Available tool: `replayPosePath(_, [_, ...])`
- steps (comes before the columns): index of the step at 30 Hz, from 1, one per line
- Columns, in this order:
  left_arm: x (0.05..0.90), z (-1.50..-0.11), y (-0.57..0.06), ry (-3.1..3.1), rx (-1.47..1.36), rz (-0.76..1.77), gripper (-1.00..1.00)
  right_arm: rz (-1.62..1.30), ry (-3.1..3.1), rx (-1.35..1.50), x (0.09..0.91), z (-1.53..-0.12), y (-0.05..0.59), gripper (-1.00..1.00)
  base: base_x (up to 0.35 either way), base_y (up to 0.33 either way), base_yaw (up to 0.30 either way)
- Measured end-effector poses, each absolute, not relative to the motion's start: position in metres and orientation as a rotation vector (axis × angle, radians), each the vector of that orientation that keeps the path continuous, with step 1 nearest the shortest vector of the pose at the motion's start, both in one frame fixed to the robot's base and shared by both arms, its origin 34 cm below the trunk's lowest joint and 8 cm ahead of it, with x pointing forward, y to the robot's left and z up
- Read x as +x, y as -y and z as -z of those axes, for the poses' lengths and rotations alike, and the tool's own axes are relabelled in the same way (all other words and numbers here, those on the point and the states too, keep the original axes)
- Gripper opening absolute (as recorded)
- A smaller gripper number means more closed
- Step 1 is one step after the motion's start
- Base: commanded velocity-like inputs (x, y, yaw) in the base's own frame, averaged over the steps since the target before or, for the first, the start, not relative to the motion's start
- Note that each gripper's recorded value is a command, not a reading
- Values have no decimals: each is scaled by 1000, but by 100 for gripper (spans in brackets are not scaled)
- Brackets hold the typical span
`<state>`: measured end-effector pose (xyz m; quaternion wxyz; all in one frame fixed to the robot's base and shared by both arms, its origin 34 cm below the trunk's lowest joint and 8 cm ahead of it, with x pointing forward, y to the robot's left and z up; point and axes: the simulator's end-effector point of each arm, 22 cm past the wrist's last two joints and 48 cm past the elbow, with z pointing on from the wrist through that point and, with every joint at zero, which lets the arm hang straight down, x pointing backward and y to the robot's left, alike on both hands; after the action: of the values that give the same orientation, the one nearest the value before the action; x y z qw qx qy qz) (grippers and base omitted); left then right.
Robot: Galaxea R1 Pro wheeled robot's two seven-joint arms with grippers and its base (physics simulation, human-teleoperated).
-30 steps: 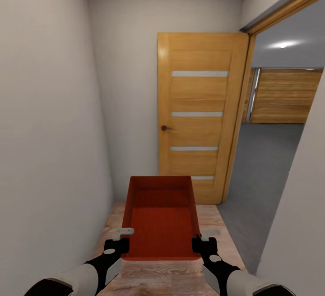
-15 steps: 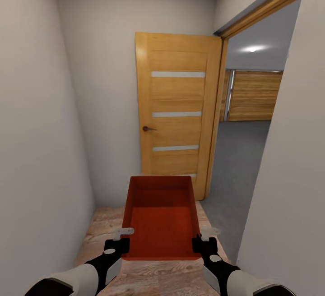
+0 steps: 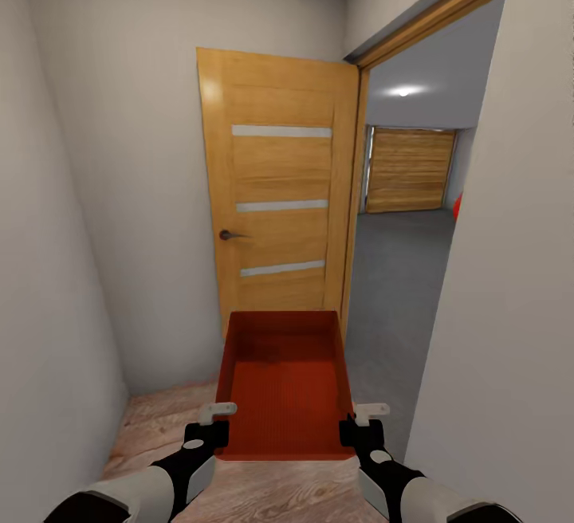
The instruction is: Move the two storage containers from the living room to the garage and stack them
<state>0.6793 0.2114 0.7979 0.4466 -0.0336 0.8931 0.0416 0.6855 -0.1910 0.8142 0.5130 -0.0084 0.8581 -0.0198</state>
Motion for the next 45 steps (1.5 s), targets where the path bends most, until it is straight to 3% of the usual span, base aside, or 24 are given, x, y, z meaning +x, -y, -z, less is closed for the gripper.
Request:
replayPosePath(11, [680,-800,-211,-2208,-84,-102,-100,47,-2060,-20,686,-816,191,-100,299,163,-262])
replayPosePath(32, [680,-800,-211,-2207,-84,-102,-100,45,-2059,-18,686,-816,191,-100,295,160,-59])
replayPosePath(45, [680,-800,-211,-2208,-84,-102,-100,45,-2060,-19,686,-816,191,-100,32,16,-280])
